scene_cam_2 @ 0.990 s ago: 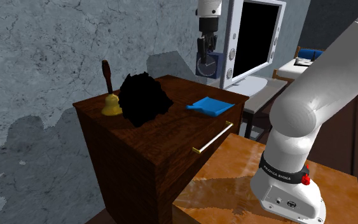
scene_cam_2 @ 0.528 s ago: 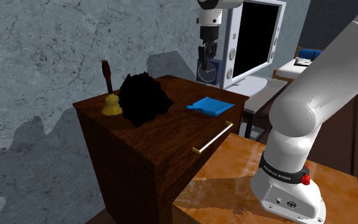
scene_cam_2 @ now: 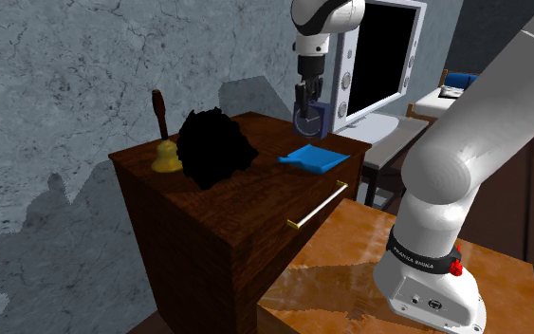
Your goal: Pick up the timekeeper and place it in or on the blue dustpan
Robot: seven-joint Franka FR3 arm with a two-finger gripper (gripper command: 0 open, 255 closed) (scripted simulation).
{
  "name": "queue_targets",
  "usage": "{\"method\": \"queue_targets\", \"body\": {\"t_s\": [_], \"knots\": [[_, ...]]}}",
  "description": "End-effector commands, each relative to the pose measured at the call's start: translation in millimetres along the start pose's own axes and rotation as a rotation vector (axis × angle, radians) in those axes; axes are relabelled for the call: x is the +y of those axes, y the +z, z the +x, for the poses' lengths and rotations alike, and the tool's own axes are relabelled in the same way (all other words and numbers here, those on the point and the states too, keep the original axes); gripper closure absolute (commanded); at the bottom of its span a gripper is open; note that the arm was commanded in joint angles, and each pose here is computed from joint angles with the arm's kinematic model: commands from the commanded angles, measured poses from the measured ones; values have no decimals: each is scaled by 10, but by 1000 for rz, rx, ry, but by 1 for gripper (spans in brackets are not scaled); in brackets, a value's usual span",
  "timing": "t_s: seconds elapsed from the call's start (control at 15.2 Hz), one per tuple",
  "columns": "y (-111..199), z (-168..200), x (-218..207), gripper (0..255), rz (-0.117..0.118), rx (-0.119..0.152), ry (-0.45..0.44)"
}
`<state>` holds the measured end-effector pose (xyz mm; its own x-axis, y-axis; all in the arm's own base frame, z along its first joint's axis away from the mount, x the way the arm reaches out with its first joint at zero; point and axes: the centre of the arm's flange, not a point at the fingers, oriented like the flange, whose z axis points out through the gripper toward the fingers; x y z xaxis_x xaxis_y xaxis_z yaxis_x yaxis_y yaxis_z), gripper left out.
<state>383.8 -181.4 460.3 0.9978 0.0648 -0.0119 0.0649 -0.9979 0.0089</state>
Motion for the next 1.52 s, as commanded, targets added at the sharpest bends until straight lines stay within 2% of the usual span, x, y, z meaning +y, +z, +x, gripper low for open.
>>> {"method": "queue_targets", "body": {"t_s": [0.0,0.53,0.59,0.92,1.19,1.45], "knots": [[151,-6,-6,255,0,1,0],[151,-6,-6,255,0,1,0],[151,-6,-6,0,0,1,0],[151,-6,-6,0,0,1,0],[-349,-6,-6,0,0,1,0],[-349,-6,-6,0,0,1,0]]}}
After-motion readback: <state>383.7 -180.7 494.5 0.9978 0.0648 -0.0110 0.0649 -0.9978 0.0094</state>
